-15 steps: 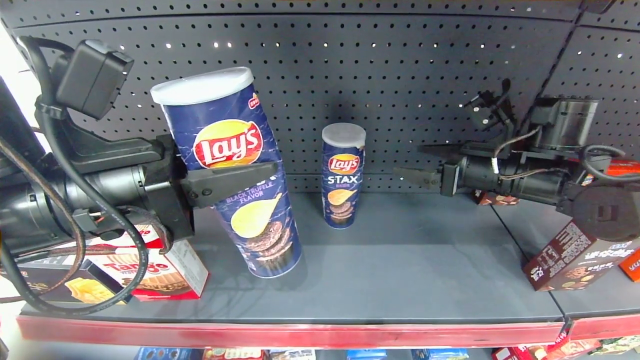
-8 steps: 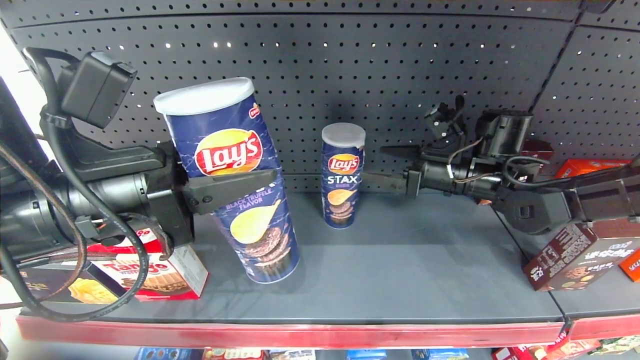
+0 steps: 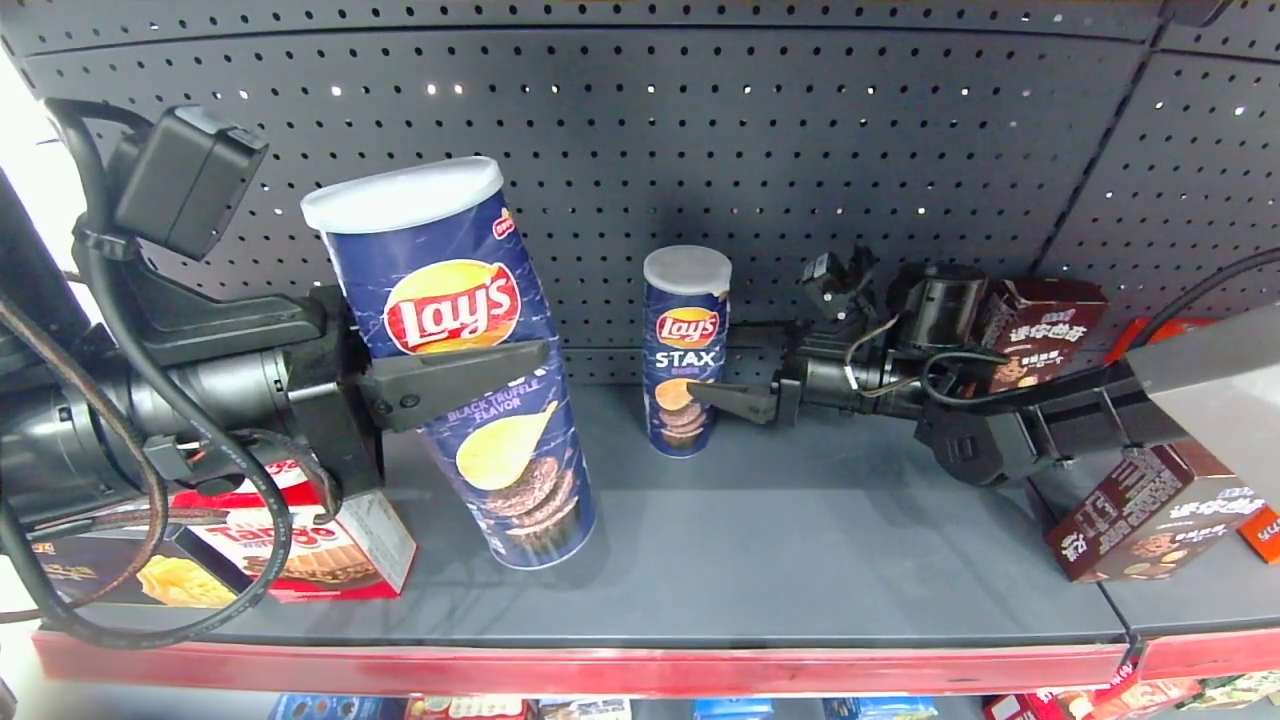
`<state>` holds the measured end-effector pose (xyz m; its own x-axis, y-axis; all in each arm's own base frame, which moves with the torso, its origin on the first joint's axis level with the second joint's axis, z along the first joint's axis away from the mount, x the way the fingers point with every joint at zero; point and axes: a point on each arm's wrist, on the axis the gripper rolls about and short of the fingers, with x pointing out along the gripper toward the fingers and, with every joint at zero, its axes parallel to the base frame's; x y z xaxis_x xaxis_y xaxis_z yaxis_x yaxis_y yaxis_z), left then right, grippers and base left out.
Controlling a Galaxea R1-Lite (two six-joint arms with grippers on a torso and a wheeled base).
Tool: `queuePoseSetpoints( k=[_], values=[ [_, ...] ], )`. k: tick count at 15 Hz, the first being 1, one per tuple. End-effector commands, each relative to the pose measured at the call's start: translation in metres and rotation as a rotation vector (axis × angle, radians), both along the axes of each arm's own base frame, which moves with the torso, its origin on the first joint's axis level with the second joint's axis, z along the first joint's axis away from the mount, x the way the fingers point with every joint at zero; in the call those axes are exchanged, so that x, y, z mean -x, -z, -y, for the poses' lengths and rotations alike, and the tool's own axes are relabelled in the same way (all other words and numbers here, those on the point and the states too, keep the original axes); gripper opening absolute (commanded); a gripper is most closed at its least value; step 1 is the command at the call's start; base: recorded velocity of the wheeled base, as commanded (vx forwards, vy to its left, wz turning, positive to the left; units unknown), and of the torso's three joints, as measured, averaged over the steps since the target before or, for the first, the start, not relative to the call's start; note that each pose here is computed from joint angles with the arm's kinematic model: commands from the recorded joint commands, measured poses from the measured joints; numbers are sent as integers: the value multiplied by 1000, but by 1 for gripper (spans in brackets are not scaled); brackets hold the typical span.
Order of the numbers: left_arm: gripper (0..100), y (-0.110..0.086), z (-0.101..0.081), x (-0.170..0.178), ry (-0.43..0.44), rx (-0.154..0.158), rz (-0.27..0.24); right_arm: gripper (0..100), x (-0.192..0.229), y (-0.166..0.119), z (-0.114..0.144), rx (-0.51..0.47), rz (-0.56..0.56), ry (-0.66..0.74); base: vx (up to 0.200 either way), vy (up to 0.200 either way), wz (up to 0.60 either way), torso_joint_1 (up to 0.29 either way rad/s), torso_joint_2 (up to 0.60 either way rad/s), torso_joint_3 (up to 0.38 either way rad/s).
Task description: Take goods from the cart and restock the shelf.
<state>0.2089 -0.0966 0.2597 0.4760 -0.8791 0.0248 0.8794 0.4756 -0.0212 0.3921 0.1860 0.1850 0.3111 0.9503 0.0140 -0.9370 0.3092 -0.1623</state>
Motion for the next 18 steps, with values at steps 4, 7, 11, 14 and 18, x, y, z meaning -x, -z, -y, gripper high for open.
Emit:
queuePoseSetpoints(
  k=[4, 7, 11, 14, 18],
  values=[
    [0, 0, 0, 0, -2, 1, 1, 100, -11, 9, -17, -3, 3, -27, 0, 0, 0, 0, 0, 0],
    [0, 1, 0, 0, -4, 0, -2, 100, -12, 16, -31, -1, -3, -51, 0, 0, 0, 0, 0, 0],
    [0, 6, -1, 3, -3, -6, -19, 0, -18, 24, -34, 0, -5, -53, 0, 0, 0, 0, 0, 0],
    [0, 5, -2, 5, -3, -4, -15, 0, -20, 27, -40, -2, 5, -59, 0, 0, 0, 0, 0, 0],
    [0, 3, -4, 8, -8, -1, -8, 0, -18, 25, -40, -7, 17, -59, 0, 0, 0, 0, 0, 0]
  ],
)
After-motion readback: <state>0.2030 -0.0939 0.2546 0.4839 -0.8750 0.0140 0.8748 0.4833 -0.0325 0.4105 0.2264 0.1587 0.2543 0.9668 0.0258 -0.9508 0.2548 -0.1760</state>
